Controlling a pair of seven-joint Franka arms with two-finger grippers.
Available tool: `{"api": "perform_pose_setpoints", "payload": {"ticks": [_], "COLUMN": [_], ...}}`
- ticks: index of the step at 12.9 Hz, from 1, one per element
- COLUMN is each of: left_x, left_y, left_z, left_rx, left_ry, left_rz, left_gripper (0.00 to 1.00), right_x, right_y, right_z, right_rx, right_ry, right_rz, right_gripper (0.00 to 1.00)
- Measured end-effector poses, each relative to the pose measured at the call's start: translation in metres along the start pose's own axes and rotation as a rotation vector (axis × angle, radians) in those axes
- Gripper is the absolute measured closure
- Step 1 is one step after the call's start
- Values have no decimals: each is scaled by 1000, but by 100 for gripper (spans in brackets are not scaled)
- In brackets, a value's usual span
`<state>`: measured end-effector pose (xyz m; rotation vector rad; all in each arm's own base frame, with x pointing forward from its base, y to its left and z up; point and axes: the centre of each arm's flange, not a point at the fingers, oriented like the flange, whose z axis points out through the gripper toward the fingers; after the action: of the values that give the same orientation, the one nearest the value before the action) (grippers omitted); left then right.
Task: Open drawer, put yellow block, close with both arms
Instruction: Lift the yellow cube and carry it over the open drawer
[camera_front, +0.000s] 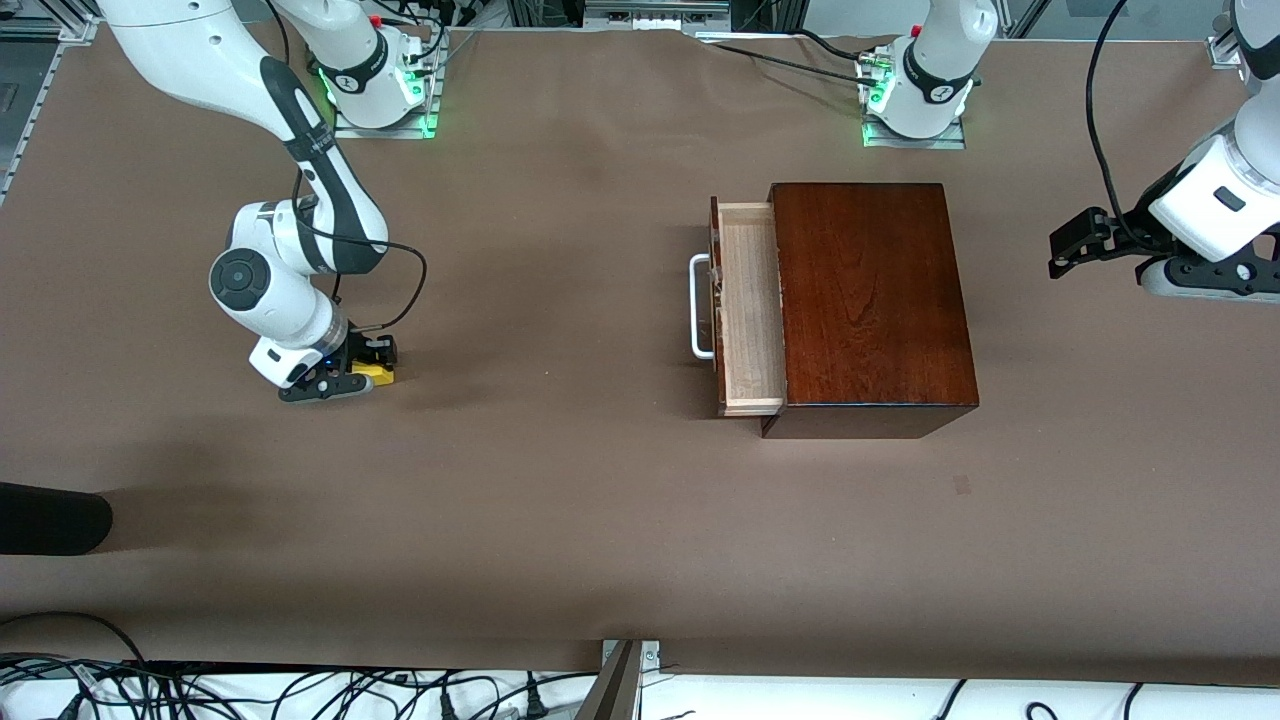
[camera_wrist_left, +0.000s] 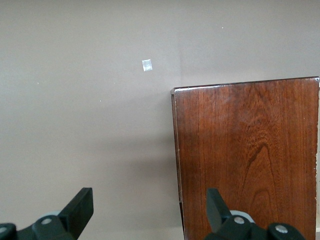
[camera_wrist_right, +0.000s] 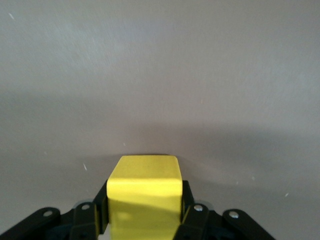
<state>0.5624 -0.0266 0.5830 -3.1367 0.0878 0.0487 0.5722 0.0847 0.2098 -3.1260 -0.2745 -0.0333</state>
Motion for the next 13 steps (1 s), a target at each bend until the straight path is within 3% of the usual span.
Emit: {"api": "perform_pose_setpoints", "payload": {"ticks": [4, 7, 13], "left_x": [0, 0, 0], "left_y": [0, 0, 0], "left_z": [0, 0, 0], "left_rx": [0, 0, 0], "left_ry": [0, -1, 0], "left_rz": [0, 0, -1], "left_gripper": [0, 0, 0], "right_x": [48, 72, 63], "right_y": [-46, -95, -240], "right_z": [-72, -137, -200], "right_rx": [35, 48, 39], "right_ry": [27, 5, 39], "right_rz": [-77, -161, -427], "right_gripper": [44, 44, 44]}}
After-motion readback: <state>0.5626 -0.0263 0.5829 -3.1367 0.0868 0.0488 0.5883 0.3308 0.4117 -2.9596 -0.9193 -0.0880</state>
